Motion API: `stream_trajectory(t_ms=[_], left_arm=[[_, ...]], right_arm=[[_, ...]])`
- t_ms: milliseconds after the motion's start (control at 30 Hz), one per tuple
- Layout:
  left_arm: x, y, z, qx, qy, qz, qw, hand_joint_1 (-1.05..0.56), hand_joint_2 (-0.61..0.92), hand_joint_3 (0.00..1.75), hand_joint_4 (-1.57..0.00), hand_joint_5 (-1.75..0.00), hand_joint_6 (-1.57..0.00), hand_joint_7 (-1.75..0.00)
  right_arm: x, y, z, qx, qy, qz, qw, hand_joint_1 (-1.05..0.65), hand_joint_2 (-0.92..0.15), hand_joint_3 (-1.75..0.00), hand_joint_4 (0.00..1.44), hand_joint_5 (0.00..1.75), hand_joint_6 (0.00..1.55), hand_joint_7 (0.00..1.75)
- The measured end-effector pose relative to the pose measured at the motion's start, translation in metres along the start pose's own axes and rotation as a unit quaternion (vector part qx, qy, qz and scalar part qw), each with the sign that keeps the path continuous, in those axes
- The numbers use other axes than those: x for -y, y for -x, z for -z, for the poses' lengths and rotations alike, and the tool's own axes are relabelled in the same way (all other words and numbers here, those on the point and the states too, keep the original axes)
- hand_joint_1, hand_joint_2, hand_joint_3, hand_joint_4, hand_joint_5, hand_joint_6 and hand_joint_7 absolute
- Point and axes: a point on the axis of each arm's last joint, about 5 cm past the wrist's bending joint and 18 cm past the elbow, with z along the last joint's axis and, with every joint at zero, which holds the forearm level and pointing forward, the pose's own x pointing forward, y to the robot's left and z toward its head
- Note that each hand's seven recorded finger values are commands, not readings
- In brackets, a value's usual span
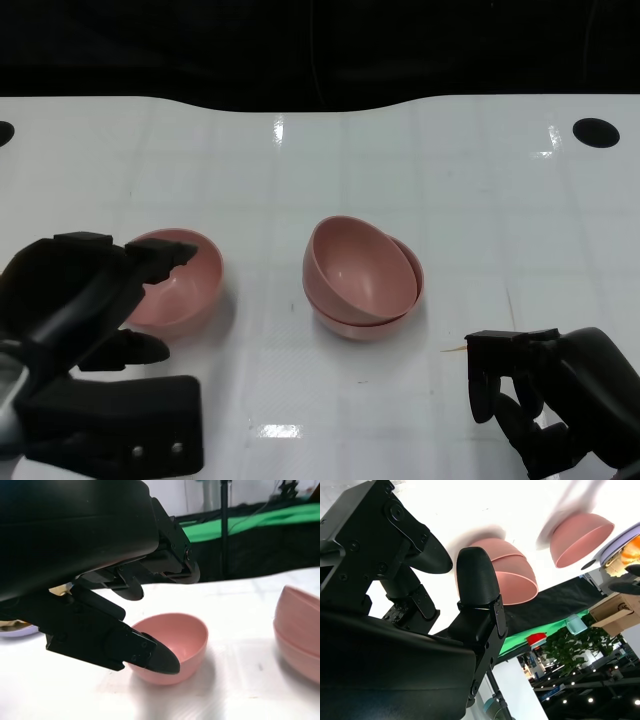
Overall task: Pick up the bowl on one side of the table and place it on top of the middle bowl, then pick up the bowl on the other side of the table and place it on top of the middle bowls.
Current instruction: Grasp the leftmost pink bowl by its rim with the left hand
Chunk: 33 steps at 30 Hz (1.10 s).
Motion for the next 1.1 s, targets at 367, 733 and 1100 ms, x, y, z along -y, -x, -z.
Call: stream_trajectory(t_ms=[367, 733, 1100], left_arm=[[0.019, -0.030, -0.008, -0.009, -0.069, 0.067, 0.995, -0.64, 0.88, 0.00, -0.53, -0.16, -0.45, -0.01], [0.044, -0.051, -0.001, -0.022, -0.109, 0.137, 0.984, -0.61, 0.92, 0.05, -0.61, -0.12, -0.48, -0.01], [0.059, -0.065, 0.009, 0.013, -0.111, 0.150, 0.982, -0.32, 0.92, 0.13, -0.71, -1.51, -1.01, -0.17]], right_arm=[[-0.001, 0.000, -0.001, 0.001, -0.001, 0.000, 1.000, -0.05, -0.12, -1.63, 1.01, 1.75, 0.82, 1.66], [-0.001, -0.001, -0.002, 0.001, -0.001, 0.000, 1.000, -0.07, -0.12, -1.64, 1.01, 1.75, 0.83, 1.64], [-0.001, -0.001, -0.003, 0.001, -0.001, -0.003, 1.000, -0.05, -0.10, -1.64, 1.00, 1.75, 0.84, 1.61]])
